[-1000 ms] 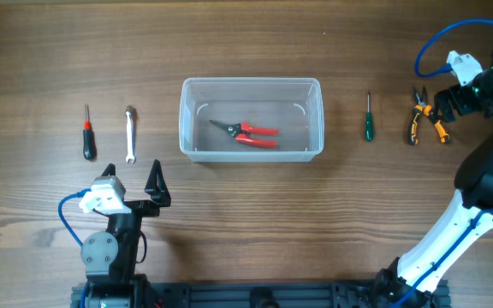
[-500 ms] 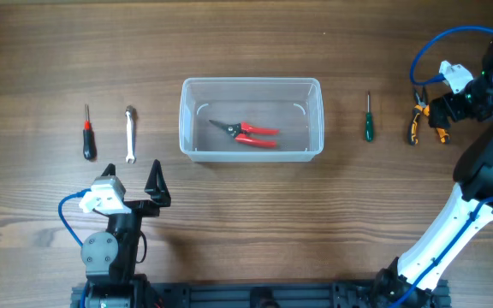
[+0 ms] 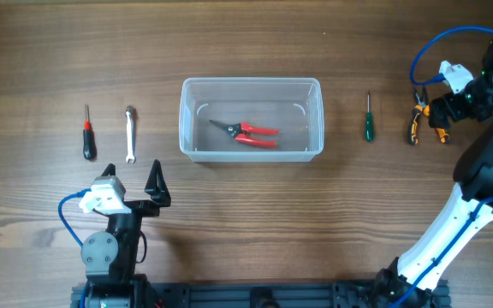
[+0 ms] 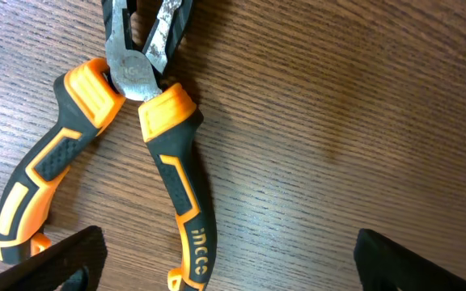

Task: Pack container
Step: 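Move the right gripper back over the orange-black pliers, then lower the right gripper and grasp the orange pliers at the handles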

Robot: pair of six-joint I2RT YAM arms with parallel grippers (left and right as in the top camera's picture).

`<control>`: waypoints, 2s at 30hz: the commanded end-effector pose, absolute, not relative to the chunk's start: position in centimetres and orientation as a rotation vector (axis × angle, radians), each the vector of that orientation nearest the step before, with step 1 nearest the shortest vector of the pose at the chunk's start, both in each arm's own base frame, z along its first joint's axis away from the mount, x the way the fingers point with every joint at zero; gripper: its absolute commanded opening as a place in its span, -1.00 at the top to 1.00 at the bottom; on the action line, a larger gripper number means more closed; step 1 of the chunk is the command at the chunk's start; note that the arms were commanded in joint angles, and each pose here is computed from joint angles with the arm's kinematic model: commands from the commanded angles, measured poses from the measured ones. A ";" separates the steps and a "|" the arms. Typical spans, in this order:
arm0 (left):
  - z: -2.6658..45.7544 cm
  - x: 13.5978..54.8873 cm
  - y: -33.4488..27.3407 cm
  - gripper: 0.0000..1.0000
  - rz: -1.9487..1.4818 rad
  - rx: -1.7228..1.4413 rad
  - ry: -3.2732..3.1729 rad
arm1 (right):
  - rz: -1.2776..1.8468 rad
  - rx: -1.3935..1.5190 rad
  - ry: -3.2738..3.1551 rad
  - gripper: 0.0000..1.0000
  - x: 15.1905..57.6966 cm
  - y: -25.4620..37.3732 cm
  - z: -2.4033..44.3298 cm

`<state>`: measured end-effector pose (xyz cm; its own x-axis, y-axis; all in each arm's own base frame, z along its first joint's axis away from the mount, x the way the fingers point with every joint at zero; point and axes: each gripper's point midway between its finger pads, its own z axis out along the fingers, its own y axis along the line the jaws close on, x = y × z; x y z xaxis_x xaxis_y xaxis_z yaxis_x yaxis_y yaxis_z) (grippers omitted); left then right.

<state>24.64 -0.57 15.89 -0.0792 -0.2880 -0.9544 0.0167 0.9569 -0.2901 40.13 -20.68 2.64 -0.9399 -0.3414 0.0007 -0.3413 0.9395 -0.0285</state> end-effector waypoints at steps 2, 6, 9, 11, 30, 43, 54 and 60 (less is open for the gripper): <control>15.7 24.6 -0.4 -0.99 -0.256 -0.225 1.637 | -0.025 -0.550 3.116 -0.98 39.6 -20.7 1.6; 15.7 24.6 -0.4 -1.00 -0.256 -0.225 1.637 | -0.006 -0.538 3.133 -0.98 39.4 -20.6 0.8; 15.7 24.6 -0.4 -1.00 -0.256 -0.225 1.637 | 0.011 -0.540 3.149 -0.98 39.3 -20.4 0.2; 15.7 24.6 -0.4 -1.00 -0.256 -0.225 1.637 | 0.019 -0.538 3.156 -0.99 39.2 -20.3 -0.2; 15.7 24.6 -0.4 -1.00 -0.256 -0.225 1.637 | 0.043 -0.528 3.176 -0.99 38.8 -20.1 -1.0; 15.7 24.6 -0.4 -1.00 -0.256 -0.225 1.637 | -0.025 -0.519 3.187 -0.99 39.0 -20.8 -1.0; 15.7 24.6 -0.4 -1.00 -0.256 -0.225 1.637 | -0.067 -0.569 3.182 -1.00 39.6 -20.1 -1.0; 15.7 24.6 -0.4 -0.99 -0.256 -0.225 1.637 | -0.047 -0.572 3.201 -1.00 38.9 -19.7 -2.0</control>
